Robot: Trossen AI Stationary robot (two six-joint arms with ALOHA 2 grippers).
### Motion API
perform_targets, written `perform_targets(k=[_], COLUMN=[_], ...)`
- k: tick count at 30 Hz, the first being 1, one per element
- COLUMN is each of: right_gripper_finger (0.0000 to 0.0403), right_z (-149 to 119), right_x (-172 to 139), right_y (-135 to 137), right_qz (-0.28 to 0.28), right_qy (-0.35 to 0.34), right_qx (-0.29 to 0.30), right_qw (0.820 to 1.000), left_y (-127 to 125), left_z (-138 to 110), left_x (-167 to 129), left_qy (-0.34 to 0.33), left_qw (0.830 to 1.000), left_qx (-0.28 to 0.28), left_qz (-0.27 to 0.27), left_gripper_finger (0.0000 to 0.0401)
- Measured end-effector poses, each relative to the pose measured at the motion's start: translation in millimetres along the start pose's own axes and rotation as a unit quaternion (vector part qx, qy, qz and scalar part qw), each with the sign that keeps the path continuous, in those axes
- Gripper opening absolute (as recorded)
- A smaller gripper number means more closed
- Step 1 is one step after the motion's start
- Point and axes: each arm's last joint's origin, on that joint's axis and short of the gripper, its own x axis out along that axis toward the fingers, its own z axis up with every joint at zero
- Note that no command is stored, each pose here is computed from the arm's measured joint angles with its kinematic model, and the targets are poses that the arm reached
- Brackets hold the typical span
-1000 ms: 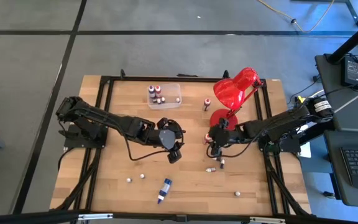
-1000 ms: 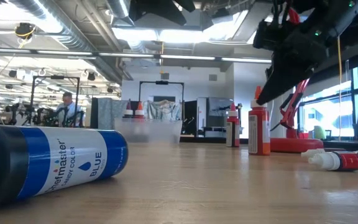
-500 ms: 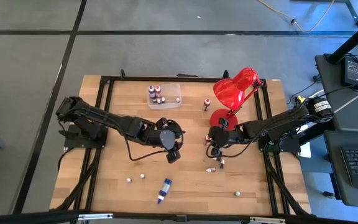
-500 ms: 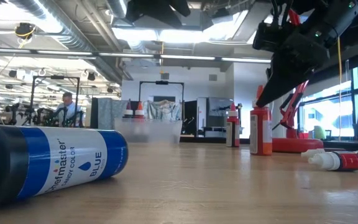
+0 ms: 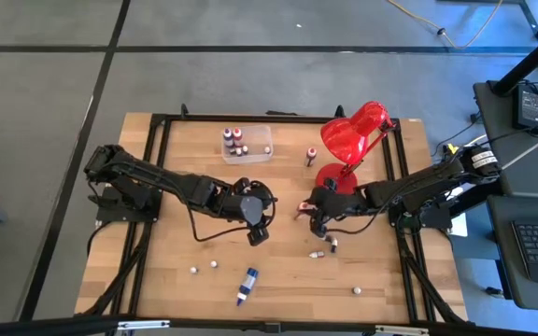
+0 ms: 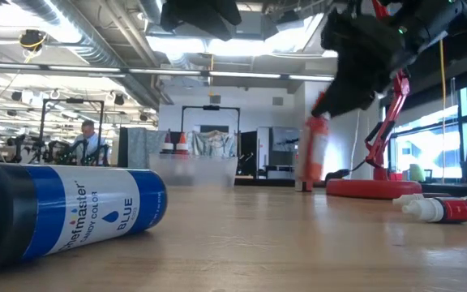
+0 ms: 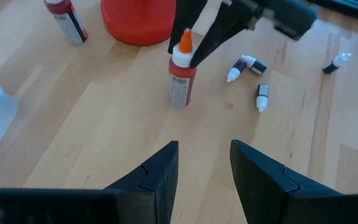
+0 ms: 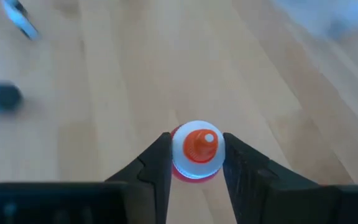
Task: Pick & Place food coloring
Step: Put the large orange food coloring bottle into the transparent bin
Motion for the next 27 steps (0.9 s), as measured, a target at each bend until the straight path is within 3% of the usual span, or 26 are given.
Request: perform_targets(k=[4,12,16,27], right_gripper_finger=[0.0121,0.0124,0.0126,0.0128], right_z=[10.9,25.3,32.9,88.0], right_x=[0.2,10.0,26.5,92.5], right_y=[2.4,-12.1,-15.2,8.0], right_qz=[0.02,0.025,0.039,0.073], right_qy=[-0.049,-0.086,-0.078,-0.07], right_qx=[0.016,0.013,0.011,-0.061], right_qw=[0.998,0.996,0.996,0.993], left_y=[-2.7,-21.6,-22.3,-21.2], left_z=[-0.5,-1.3,-0.9,-4.8], left_x=[-0.4,-6.6,-7.0,-7.7], left_qy=[0.011,-0.024,-0.028,-0.01], left_qw=[1.0,0.997,0.997,0.997], left_qx=[-0.013,0.02,0.019,0.026], left_qz=[-0.025,-0.075,-0.076,-0.07], left_gripper_finger=[0.0141,0.0141,0.0141,0.0141])
